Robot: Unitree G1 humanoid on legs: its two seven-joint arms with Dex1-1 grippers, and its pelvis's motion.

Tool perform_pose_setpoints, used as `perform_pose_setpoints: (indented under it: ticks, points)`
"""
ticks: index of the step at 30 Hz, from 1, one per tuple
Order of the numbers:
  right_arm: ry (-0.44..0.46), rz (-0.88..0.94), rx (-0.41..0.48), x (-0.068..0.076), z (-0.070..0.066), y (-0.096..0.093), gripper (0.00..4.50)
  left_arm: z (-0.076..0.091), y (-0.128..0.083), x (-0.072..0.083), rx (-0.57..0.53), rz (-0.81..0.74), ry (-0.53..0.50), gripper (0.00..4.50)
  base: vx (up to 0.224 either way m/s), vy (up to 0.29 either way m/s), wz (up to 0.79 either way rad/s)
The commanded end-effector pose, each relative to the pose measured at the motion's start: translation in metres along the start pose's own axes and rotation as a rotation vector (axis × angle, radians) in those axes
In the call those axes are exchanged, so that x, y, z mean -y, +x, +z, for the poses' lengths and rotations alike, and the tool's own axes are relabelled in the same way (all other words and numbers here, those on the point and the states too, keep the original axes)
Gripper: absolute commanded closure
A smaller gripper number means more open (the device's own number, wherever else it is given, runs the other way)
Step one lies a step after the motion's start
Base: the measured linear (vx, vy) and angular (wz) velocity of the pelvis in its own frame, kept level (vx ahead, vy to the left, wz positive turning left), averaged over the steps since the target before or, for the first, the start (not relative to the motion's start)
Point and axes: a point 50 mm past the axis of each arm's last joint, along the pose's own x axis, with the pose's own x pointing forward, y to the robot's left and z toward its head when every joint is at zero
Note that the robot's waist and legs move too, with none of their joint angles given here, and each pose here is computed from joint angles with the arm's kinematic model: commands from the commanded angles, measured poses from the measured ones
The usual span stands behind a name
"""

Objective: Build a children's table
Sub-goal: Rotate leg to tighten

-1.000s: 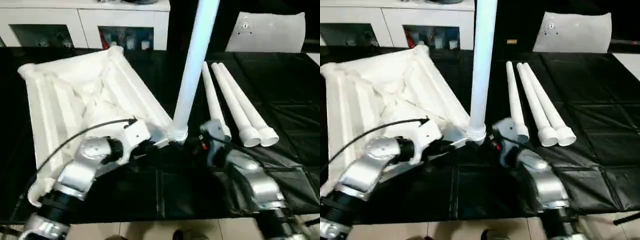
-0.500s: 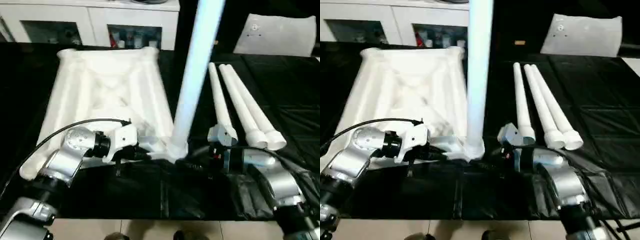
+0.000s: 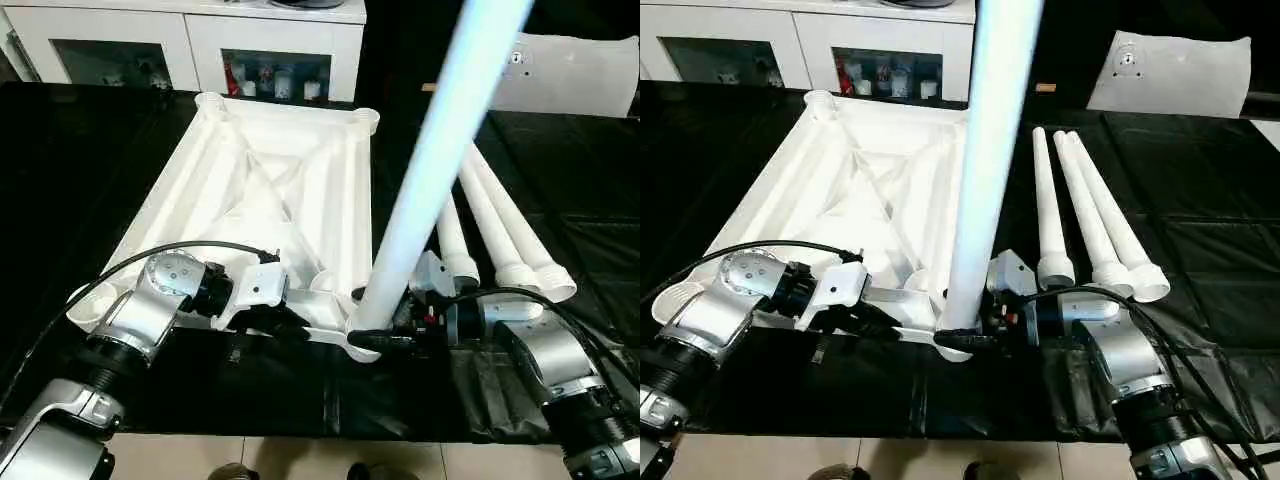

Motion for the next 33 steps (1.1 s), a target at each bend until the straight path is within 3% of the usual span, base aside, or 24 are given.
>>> perform_pose_setpoints:
  ticks: [1, 4, 12, 16, 20, 22, 24, 29, 30, 31, 33]
  points:
    - [-0.013, 0.006, -0.022, 0.002, 0.000, -0.003, 1.60, -0.002, 0.006, 0.005, -0.031, -0.074, 0.015, 4.50, 0.000, 0.000, 0.00]
    - [-0.011, 0.015, -0.024, 0.001, -0.001, -0.002, 1.83, -0.004, 0.005, 0.004, -0.034, -0.070, 0.012, 4.50, 0.000, 0.000, 0.00]
    - [0.061, -0.014, 0.034, -0.006, -0.004, 0.010, 1.88, -0.006, 0.001, 0.006, 0.010, 0.024, -0.061, 4.50, 0.000, 0.000, 0.00]
    - [0.170, -0.228, 0.098, -0.003, -0.009, 0.026, 1.89, -0.005, 0.005, 0.009, 0.037, 0.200, -0.159, 4.50, 0.000, 0.000, 0.00]
    - [0.251, -0.379, 0.114, -0.002, -0.013, 0.044, 1.91, 0.003, 0.018, 0.010, 0.088, 0.337, -0.236, 4.50, 0.000, 0.000, 0.00]
    - [0.343, -0.507, 0.131, 0.001, -0.012, 0.065, 1.91, 0.015, 0.037, 0.009, 0.115, 0.461, -0.294, 4.50, 0.000, 0.000, 0.00]
    - [0.385, -0.556, 0.133, 0.001, -0.011, 0.075, 1.91, 0.021, 0.046, 0.007, 0.123, 0.516, -0.320, 4.50, 0.000, 0.000, 0.00]
    - [0.432, -0.638, 0.100, 0.002, -0.006, 0.097, 1.91, 0.040, 0.065, -0.001, 0.147, 0.629, -0.369, 4.50, 0.000, 0.000, 0.00]
    - [0.431, -0.638, 0.134, 0.002, -0.001, 0.102, 1.91, 0.047, 0.069, -0.006, 0.145, 0.650, -0.353, 4.50, 0.000, 0.000, 0.00]
    - [0.430, -0.638, 0.142, 0.002, 0.001, 0.103, 1.36, 0.048, 0.069, -0.007, 0.143, 0.652, -0.350, 4.50, 0.000, 0.000, 0.00]
    - [0.420, -0.650, 0.157, 0.003, 0.001, 0.099, 1.22, 0.048, 0.067, -0.009, 0.126, 0.659, -0.335, 4.50, 0.000, 0.000, 0.00]
